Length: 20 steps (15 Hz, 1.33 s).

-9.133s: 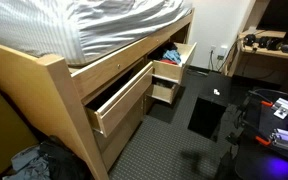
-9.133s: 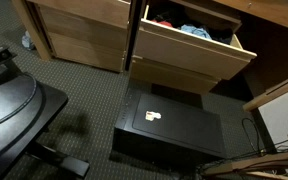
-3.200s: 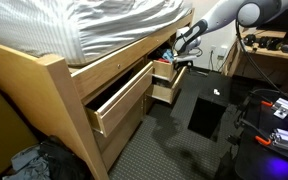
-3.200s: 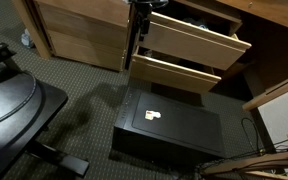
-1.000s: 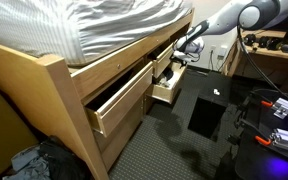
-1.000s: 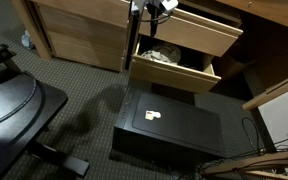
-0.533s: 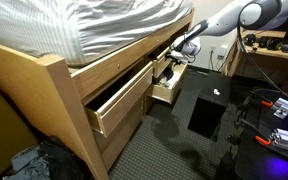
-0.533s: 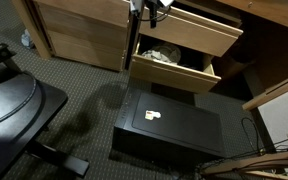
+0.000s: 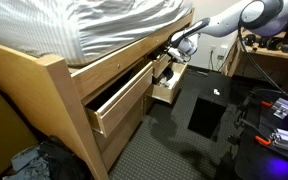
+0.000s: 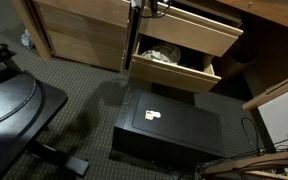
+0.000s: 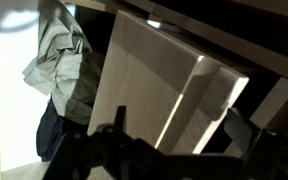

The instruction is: Close the upper drawer of the cabinet to the right and open the upper drawer of the cabinet to the left

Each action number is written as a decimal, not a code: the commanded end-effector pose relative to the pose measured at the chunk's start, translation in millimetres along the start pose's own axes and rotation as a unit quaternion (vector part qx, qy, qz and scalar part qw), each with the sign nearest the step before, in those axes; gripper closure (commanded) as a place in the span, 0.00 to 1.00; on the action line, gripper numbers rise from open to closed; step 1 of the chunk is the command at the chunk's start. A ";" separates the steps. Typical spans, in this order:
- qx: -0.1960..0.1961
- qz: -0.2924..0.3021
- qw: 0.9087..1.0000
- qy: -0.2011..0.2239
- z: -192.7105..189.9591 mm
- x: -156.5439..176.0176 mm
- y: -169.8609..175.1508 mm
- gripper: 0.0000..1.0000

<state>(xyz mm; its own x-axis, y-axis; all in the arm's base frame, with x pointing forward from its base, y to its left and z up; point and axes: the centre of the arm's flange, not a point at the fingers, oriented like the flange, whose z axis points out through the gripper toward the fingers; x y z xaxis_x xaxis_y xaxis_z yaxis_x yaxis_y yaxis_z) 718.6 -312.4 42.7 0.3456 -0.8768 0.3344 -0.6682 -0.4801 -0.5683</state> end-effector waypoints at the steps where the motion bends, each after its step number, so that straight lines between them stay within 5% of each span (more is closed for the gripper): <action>1: -0.028 -0.004 1.000 -0.006 -0.1 1.9 0.0 0.00; 3: -0.069 -0.022 0.996 -0.059 -3.1 5.8 4.3 0.00; 6: -0.135 -0.001 0.989 -0.057 -12.1 24.2 11.2 0.00; 7: -0.099 -0.008 0.994 -0.046 -3.3 15.3 22.0 0.00; 14: -0.127 0.000 0.991 -0.052 -2.8 27.2 17.4 0.00; 17: -0.120 -0.009 0.990 -0.068 61.4 28.7 -19.2 0.00; 20: -0.100 -0.055 0.991 -0.062 74.0 -0.1 -59.0 0.00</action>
<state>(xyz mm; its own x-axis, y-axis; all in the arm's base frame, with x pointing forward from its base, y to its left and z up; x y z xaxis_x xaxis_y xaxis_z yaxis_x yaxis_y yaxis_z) 735.8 -300.3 36.8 0.4537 -0.8596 0.2351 -0.7799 -0.5106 -0.3619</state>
